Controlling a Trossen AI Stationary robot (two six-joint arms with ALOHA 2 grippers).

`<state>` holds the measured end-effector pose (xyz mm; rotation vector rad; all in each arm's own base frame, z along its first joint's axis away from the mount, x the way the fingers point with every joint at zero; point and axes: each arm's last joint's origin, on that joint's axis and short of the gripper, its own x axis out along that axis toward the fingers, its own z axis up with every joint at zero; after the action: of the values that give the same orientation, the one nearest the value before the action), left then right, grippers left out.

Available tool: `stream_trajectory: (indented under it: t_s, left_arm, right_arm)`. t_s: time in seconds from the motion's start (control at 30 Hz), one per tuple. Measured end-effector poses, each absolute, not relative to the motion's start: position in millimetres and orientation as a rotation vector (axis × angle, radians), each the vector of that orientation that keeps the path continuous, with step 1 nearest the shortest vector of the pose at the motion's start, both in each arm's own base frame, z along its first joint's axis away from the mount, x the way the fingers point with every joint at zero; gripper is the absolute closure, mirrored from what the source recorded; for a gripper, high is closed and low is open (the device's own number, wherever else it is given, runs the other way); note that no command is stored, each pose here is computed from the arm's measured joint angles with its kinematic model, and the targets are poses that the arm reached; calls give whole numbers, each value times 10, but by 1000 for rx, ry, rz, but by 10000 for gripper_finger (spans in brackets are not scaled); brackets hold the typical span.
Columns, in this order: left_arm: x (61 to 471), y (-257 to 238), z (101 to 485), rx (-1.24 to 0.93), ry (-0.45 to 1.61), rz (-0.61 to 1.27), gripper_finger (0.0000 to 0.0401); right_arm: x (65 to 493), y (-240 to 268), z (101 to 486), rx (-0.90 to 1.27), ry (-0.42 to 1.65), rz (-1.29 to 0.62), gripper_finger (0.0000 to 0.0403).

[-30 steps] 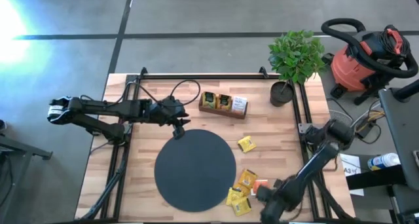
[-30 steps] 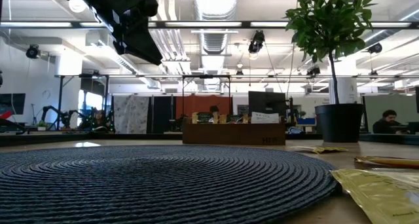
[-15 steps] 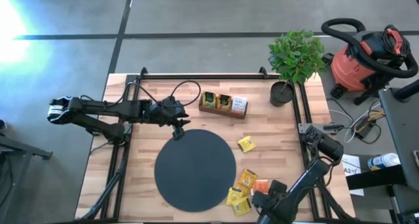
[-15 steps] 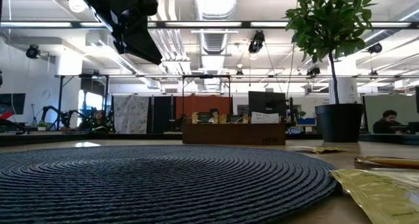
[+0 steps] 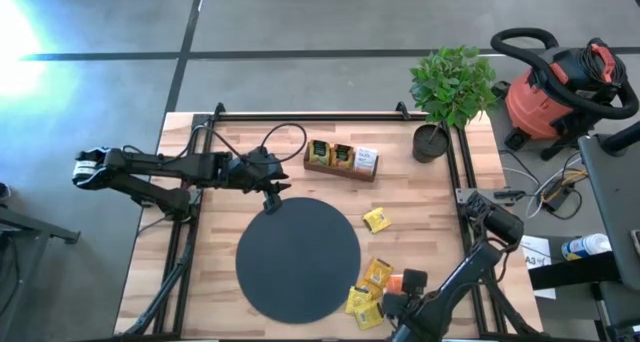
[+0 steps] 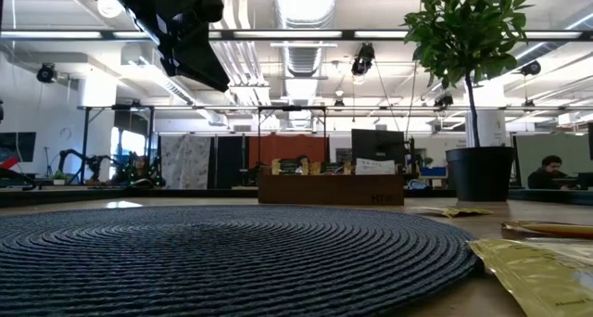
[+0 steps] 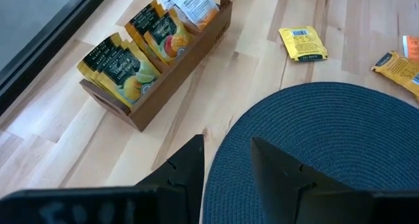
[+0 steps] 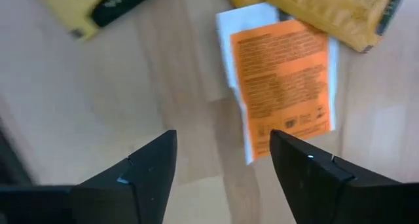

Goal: Pick & Place Tea
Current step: Put the white tea bag into the right section of the wooden organizer

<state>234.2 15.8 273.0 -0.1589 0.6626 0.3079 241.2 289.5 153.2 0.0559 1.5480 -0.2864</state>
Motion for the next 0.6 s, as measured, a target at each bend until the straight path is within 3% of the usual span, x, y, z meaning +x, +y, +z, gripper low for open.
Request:
stream_trajectory:
  t_s: [0.3,0.6]
  left_arm:
    - [2342,158,2730,-159,663,308,282]
    - [2341,158,2730,-155,664,307,282]
  right_arm:
    - [2450,2758,1411,59,1554,-330,201]
    - [2484,2732,1376,10,1554,-256,296]
